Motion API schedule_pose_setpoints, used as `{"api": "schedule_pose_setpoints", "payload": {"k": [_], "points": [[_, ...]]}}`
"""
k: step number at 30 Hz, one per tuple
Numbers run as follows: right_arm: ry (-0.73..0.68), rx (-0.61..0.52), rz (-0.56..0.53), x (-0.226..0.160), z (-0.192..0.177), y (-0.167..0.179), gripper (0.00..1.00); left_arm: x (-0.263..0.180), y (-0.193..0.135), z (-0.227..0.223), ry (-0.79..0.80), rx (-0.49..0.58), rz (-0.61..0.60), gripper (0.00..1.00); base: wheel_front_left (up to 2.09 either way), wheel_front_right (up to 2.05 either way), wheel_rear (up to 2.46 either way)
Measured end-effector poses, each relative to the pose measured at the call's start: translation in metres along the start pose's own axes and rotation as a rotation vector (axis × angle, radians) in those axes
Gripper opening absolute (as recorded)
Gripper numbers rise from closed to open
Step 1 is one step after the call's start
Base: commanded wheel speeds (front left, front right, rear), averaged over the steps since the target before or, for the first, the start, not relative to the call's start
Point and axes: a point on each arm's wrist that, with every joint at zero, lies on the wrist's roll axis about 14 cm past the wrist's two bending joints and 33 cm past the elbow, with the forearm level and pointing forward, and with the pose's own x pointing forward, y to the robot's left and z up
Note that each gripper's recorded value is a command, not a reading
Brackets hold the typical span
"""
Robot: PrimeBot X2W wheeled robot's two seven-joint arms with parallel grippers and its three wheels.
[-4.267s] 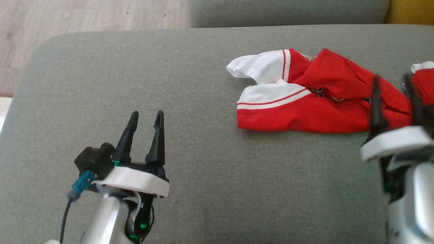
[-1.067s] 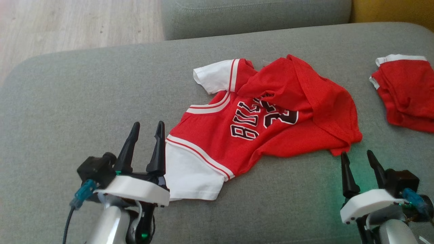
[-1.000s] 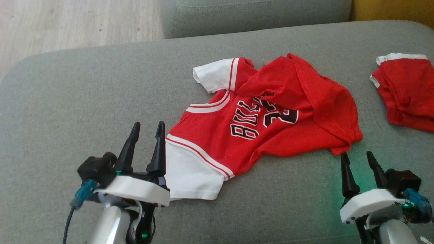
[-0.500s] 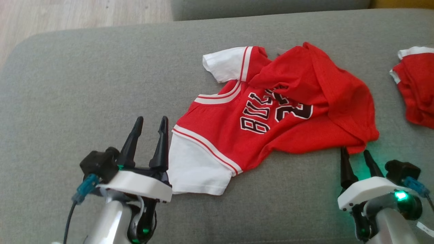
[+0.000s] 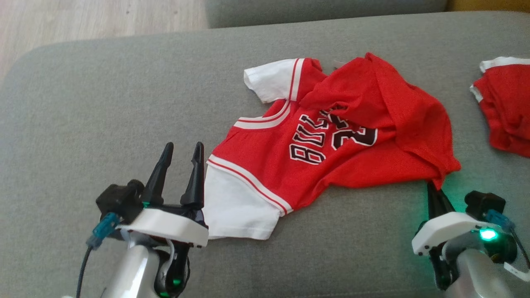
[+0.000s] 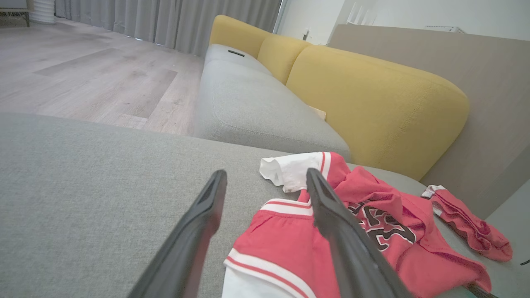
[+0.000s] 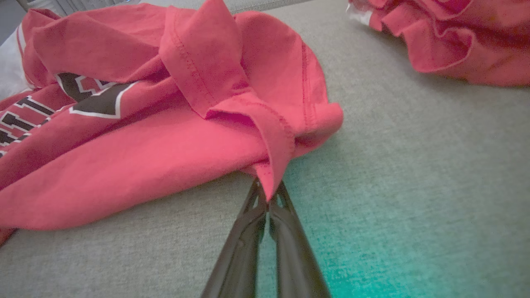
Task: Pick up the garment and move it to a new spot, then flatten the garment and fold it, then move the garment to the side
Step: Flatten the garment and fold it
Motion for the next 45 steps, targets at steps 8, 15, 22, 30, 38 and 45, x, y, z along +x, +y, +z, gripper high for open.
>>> {"api": "schedule_pose_setpoints", "payload": {"k": [8,15,22,30,38,45], "points": [[-0.017,-0.092,-0.043,-0.018,0.019,-0.023,0.00,0.002,-0.014,0.006,-0.018,-0.007,-0.035,1.00,0.00,0.00,0.00],[0.003,-0.204,-0.060,-0.042,0.040,-0.045,0.00,0.002,-0.022,0.014,-0.039,-0.018,-0.053,1.00,0.00,0.00,0.00],[0.088,-0.246,-0.082,-0.066,0.047,-0.064,0.00,-0.003,-0.026,0.020,-0.055,-0.027,-0.057,1.00,0.00,0.00,0.00],[0.119,-0.243,-0.113,-0.067,0.058,-0.073,1.00,-0.008,-0.019,0.022,-0.060,-0.023,-0.036,1.00,0.00,0.00,0.00],[0.038,-0.226,-0.161,-0.065,0.072,-0.076,1.00,-0.008,-0.015,0.020,-0.056,-0.022,-0.022,1.00,0.00,0.00,0.00],[-0.215,-0.119,-0.052,-0.065,0.102,-0.027,1.00,-0.012,-0.016,0.014,-0.038,-0.019,-0.024,1.00,0.00,0.00,0.00]]}}
